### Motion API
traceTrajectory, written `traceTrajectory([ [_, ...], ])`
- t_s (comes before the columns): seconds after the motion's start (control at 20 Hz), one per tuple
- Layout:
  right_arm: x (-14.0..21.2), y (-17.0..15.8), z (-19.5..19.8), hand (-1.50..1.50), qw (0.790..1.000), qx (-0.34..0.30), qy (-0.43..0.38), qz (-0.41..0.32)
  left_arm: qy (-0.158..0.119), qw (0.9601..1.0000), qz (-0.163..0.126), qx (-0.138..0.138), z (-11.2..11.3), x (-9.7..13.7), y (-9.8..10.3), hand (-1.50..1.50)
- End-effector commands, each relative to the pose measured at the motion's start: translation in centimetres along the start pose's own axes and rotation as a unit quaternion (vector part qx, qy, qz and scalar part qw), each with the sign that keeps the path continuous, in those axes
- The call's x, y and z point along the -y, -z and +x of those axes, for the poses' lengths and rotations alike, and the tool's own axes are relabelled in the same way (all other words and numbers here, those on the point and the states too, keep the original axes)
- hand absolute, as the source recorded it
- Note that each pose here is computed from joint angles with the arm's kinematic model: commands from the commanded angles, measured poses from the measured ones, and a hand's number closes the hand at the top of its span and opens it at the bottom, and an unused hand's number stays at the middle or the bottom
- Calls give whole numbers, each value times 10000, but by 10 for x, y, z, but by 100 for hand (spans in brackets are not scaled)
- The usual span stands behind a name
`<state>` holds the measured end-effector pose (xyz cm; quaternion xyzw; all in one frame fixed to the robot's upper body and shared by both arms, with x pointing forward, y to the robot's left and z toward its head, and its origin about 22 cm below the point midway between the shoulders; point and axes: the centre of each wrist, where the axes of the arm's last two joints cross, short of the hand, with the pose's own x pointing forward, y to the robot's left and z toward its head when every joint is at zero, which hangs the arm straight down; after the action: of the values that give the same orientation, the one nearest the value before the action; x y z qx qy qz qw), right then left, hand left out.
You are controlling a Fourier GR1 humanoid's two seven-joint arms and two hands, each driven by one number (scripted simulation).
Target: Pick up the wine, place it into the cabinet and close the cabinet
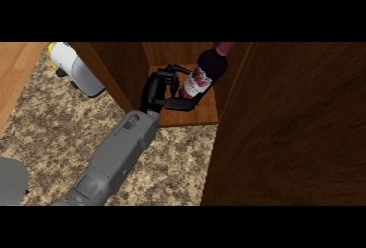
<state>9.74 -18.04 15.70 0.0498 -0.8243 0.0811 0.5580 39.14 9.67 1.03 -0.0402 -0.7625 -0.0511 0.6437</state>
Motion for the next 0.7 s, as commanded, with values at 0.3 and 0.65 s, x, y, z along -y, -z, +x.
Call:
traceTrajectory([
  [0.3,3,-11,35,-150,9979,98,606,213,399,9971,439,-480,-6,-3,15,150],
  [0.65,2,-11,31,-150,9973,152,675,232,141,9960,675,-575,10,-4,33,150],
])
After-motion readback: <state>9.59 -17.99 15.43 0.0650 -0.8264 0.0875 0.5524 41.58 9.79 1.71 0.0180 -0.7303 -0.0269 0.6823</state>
